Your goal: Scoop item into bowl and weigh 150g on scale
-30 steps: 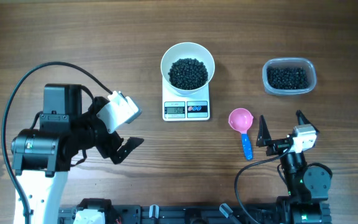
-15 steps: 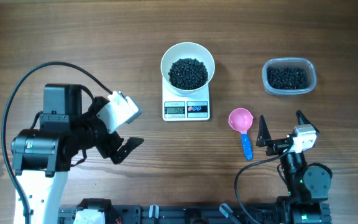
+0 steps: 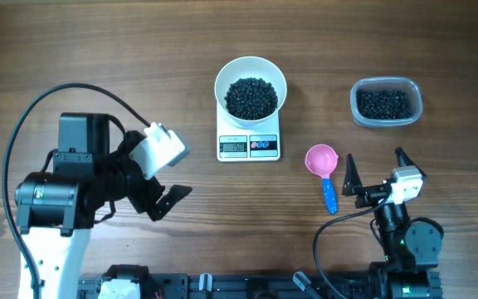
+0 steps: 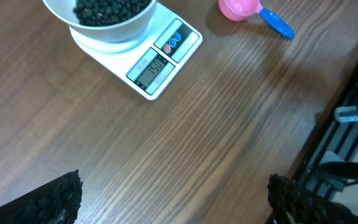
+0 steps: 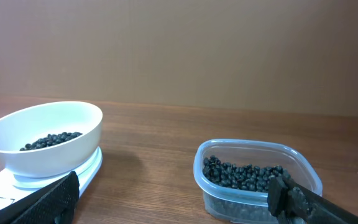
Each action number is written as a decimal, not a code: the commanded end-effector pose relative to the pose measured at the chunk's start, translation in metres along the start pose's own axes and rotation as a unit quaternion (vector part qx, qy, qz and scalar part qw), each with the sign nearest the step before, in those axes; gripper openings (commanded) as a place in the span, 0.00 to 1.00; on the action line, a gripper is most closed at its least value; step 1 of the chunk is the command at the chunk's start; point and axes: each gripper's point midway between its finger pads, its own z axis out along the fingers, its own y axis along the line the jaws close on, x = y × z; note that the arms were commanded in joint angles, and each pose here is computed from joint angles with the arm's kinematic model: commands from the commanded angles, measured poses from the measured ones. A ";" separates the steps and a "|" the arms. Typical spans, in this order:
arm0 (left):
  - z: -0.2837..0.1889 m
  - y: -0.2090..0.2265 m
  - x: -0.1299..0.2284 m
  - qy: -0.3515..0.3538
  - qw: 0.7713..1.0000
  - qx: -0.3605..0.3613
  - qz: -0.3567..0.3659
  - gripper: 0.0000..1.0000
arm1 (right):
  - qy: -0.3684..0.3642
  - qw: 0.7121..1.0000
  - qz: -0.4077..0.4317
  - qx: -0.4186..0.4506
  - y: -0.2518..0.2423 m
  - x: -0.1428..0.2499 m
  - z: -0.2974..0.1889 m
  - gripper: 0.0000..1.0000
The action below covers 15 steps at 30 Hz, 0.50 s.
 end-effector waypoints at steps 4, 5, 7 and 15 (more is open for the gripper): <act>-0.003 -0.002 -0.003 -0.005 0.998 0.003 -0.062 1.00 | -0.006 1.000 -0.007 0.007 -0.002 -0.002 -0.001 1.00; -0.003 -0.003 -0.004 -0.005 0.996 0.003 -0.087 1.00 | -0.006 1.000 -0.007 0.007 -0.002 -0.002 -0.001 1.00; -0.005 -0.004 -0.004 -0.009 0.994 0.000 -0.109 1.00 | -0.006 1.000 -0.007 0.007 -0.002 -0.002 -0.001 1.00; -0.027 -0.008 -0.007 -0.045 0.987 -0.044 -0.151 1.00 | -0.006 1.000 -0.007 0.007 -0.002 -0.002 -0.001 1.00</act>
